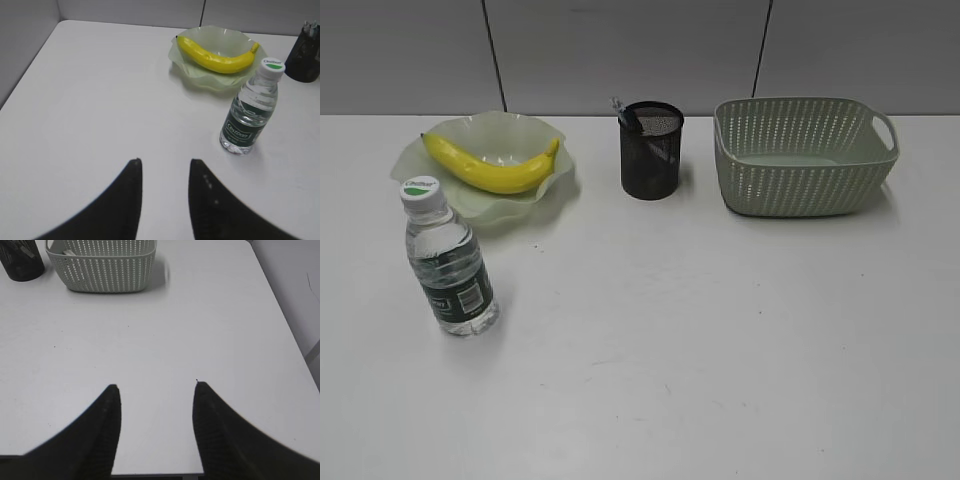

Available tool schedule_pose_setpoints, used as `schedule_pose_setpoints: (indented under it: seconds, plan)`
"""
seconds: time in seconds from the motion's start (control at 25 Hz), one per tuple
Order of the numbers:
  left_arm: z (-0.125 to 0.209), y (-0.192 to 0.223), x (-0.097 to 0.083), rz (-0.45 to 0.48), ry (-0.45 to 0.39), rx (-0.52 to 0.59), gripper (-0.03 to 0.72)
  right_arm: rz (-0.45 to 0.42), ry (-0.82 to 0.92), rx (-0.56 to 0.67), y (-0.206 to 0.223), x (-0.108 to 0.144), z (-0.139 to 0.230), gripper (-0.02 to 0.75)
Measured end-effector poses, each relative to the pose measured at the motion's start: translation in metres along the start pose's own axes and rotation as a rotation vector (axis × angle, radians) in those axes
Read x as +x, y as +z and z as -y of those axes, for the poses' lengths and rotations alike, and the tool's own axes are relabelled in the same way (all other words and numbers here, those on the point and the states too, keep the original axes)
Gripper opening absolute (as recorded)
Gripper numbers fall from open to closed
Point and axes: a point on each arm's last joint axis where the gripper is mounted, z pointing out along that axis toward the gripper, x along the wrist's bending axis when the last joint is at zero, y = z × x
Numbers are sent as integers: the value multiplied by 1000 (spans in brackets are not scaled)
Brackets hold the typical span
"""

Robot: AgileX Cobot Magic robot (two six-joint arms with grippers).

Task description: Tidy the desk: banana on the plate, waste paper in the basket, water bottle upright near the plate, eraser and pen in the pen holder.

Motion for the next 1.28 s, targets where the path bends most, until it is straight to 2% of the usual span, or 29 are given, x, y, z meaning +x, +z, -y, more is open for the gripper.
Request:
schedule_pose_setpoints:
  seconds: [0.16,0.28,0.44,1.28]
  plan:
    - [0,0,-1,13,18,2,238,0,0,0,0,0,0,382]
    - [1,0,-6,68,93,7,238,0,0,0,0,0,0,382]
    - [1,0,-9,102,124,8,238,0,0,0,0,0,0,382]
    - [1,0,-9,101,135,7,238,0,0,0,0,0,0,382]
